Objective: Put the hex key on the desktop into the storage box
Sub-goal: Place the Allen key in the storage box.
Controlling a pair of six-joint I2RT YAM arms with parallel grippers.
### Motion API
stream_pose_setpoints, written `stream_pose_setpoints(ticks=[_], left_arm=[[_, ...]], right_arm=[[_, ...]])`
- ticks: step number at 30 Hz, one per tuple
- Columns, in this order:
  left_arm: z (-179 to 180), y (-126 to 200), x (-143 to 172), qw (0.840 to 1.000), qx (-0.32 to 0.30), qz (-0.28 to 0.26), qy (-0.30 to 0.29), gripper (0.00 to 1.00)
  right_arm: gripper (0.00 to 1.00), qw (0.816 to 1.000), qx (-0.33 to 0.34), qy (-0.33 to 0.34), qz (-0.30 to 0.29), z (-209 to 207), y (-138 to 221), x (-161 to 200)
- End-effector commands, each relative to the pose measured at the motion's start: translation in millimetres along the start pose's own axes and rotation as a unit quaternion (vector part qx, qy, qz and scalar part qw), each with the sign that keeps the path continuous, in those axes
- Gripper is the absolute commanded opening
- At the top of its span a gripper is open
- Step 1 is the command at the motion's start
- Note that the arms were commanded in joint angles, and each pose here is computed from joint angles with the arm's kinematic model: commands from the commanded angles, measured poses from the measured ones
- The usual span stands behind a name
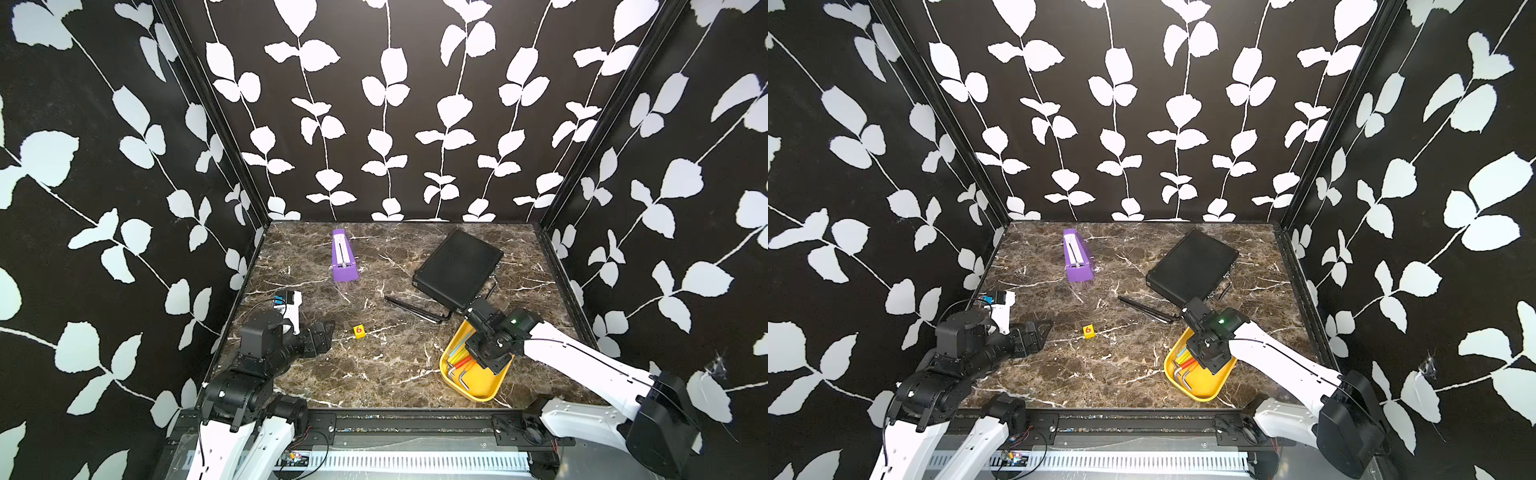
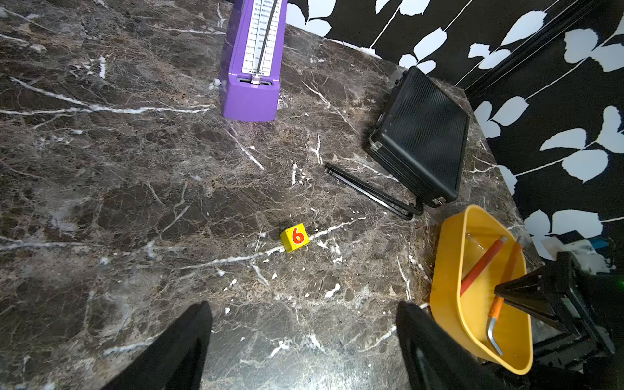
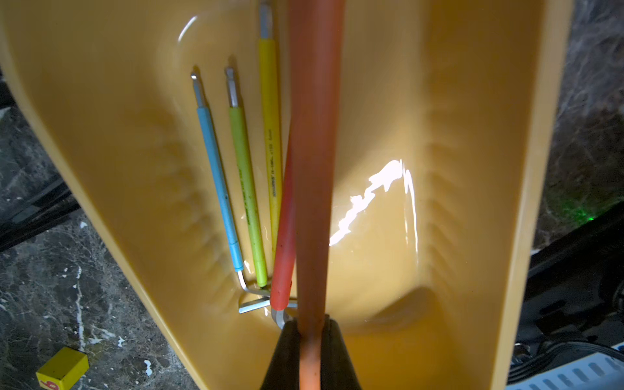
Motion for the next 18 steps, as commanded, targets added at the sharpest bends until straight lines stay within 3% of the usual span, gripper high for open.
stream_pose_setpoints(ticks=[1, 18], left_arm=[[-1, -2, -1, 1.0, 0.003, -0.003, -0.004, 0.86], [-1, -4, -1, 1.0, 0.002, 0.003, -0.004, 0.87]], right_arm=[[0.0, 0.996, 0.002, -0.089, 0.009, -5, -5, -2], [0.0, 0.987, 0.015, -0.148, 0.066, -12, -50, -13]])
Point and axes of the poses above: each gripper's point midway between its finger pads, its own y axis back along the fingers, its own z axis along the line the jaws close on, x = y × z, the point moved 4 cm from there along y, back along the fingers, and after that the axes turned 1 degree about y, right-handed, at the moved point
